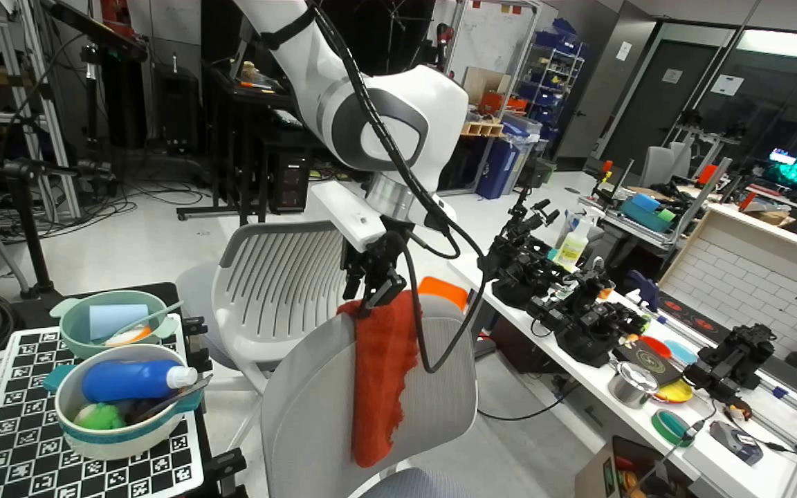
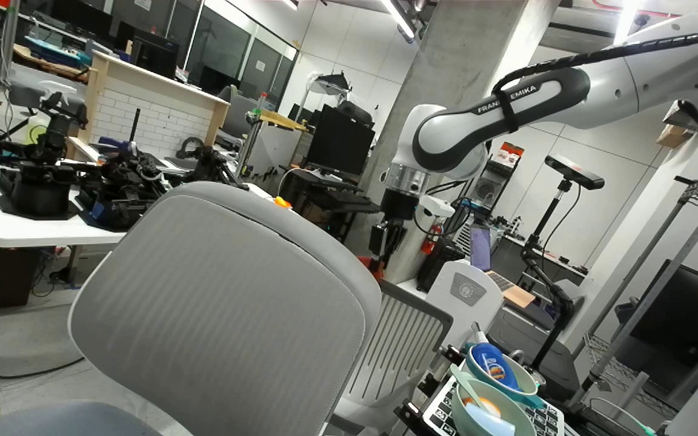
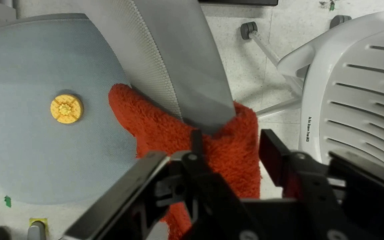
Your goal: Move the orange towel to the backrest of the chair on the left then return it to the backrest of the chair on the right.
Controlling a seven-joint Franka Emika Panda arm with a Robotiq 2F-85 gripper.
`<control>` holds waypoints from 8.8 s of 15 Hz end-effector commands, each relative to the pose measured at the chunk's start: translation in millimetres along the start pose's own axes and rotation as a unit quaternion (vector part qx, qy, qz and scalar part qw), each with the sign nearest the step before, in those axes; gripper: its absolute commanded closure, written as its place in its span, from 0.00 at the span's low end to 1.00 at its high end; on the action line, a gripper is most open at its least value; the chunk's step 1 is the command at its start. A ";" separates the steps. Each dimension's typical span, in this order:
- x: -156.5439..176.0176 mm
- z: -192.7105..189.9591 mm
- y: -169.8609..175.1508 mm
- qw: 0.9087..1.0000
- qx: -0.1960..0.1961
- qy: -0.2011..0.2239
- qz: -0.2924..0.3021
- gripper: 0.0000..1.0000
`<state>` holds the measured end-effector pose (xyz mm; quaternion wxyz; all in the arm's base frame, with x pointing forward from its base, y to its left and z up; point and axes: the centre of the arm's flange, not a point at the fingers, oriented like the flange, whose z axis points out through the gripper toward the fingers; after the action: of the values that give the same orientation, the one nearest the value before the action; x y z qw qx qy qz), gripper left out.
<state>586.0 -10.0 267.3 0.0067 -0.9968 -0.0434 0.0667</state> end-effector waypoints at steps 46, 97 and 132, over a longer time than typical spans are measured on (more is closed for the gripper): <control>-114.7 -217.5 -174.9 0.964 0.009 0.264 0.008 0.98; -46.5 -129.4 -180.0 0.967 0.011 0.254 -0.017 0.00; -11.2 -97.8 -169.1 0.986 0.012 0.168 -0.011 0.98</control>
<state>572.5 160.1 343.5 0.0215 -0.9936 -0.0496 -0.0987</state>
